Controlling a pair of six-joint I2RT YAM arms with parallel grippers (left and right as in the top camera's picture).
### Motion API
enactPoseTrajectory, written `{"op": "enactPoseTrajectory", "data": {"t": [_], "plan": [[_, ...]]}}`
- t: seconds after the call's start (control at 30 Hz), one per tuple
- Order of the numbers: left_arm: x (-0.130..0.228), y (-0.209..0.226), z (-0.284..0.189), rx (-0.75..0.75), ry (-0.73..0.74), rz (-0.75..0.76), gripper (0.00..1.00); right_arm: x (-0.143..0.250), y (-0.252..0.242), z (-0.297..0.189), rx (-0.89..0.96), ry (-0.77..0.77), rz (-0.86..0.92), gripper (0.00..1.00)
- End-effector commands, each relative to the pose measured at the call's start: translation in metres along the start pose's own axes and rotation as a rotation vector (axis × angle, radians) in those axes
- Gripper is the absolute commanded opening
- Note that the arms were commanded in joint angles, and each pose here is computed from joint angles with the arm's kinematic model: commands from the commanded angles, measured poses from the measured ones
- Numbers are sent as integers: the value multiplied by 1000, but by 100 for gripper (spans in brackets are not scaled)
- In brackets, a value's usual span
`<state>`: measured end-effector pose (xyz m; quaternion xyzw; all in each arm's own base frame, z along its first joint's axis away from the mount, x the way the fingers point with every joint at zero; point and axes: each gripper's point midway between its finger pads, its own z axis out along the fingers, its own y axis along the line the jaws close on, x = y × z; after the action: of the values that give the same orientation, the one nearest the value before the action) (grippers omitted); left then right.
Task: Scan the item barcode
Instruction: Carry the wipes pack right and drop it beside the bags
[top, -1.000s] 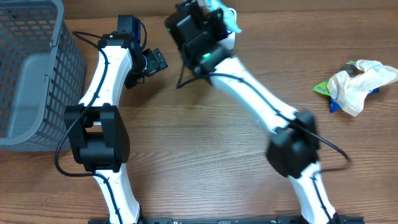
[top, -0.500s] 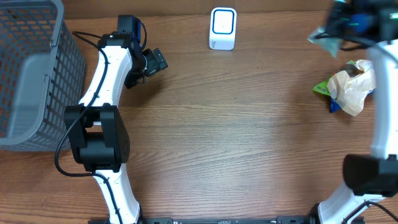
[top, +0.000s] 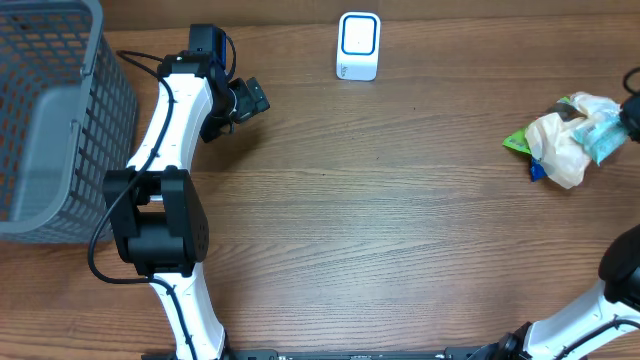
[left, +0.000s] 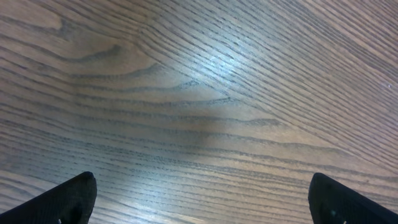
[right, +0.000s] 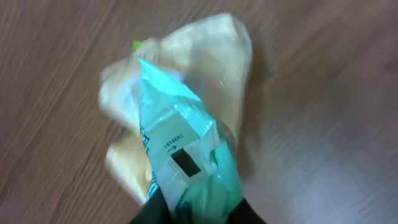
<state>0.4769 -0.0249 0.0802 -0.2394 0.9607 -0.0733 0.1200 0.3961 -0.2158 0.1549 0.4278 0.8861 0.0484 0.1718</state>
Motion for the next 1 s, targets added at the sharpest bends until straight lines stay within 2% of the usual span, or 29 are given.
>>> {"op": "enactPoseTrajectory", "data": {"t": [0.0,0.07,0.17,0.2,0.37,0.5,0.73,0.97], "plan": [[-7,-5,-13,13,-35,12,100,14,7,23,-67,33,-52,33],[-7,-5,-13,13,-35,12,100,15,5,34,-70,23,-54,47],[-7,-5,-13,13,-35,12,100,15,3,43,-74,12,-56,59],[-7,-5,-13,13,-35,12,100,14,4,44,-77,6,-64,67],[-7,-5,-13,13,-35,12,100,13,17,30,-137,11,-135,85],[-7,-5,-13,13,-35,12,100,3,32,-8,-186,-36,-149,88],[-7,-5,-13,13,-35,12,100,-11,59,-108,-272,-212,-199,92],[-7,-5,-13,13,-35,12,100,6,71,-180,-346,-327,-279,94]]}}
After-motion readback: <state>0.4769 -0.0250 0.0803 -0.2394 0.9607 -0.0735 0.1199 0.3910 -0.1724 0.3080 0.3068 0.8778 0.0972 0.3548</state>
